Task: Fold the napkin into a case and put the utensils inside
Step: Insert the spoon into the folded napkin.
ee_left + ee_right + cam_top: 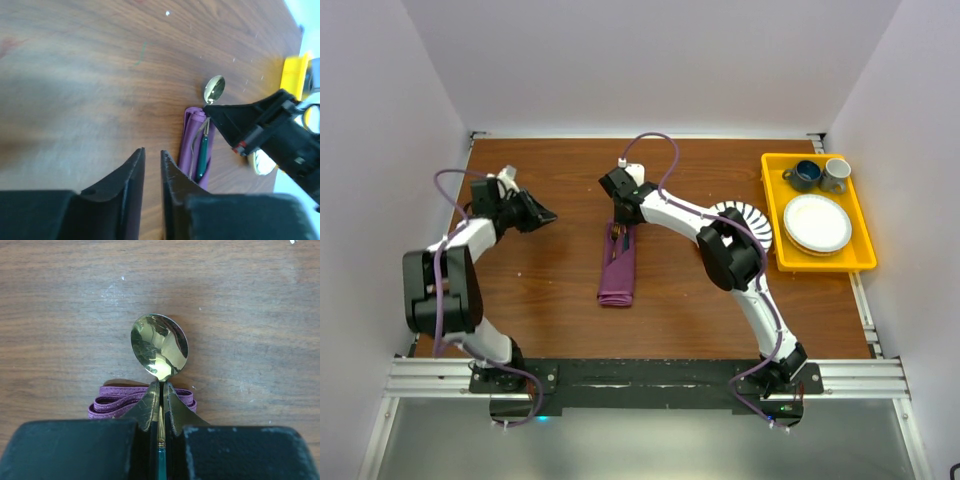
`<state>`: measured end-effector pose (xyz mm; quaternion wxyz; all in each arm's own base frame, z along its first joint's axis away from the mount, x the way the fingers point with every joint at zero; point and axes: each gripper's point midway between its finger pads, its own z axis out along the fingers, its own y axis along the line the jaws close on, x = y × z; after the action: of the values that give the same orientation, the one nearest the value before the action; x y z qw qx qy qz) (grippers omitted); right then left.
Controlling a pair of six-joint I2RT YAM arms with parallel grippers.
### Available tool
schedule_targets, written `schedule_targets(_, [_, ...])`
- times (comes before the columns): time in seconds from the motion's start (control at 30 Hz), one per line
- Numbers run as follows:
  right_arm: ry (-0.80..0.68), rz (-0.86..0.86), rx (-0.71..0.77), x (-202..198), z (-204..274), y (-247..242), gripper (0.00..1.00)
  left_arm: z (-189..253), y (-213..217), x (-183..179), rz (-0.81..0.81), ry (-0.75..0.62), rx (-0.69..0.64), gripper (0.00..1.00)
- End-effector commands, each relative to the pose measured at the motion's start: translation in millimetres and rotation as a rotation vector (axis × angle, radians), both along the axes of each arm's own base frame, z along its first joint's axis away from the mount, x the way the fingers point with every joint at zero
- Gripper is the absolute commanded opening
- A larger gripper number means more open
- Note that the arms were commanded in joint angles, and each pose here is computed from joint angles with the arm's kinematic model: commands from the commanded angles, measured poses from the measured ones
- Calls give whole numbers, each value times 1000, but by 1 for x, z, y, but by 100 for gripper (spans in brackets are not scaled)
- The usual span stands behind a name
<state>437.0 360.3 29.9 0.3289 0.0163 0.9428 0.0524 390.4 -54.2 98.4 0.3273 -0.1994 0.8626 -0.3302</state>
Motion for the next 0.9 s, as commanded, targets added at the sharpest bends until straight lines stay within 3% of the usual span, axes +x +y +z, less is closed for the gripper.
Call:
schedule_targets(0.0, [-11, -2, 11, -6, 20, -3, 0, -6, -38, 28, -222, -61, 12, 25])
schedule_targets(0.1, [-11, 0, 8, -7, 20, -3, 0, -11, -64, 41, -282, -93, 16, 42])
schedule_targets(0.2, [-13, 2, 4, -8, 21, -4, 0, -18, -103, 42, -365, -110, 1, 45])
schedule_targets(0.73, [-1, 9, 4, -9, 18, -3, 0, -59, -146, 30, -428, -52, -54, 43])
schedule_targets(0.87, [-2, 8, 6, -7, 19, -2, 0, -63, -150, 30, -416, -40, -86, 36])
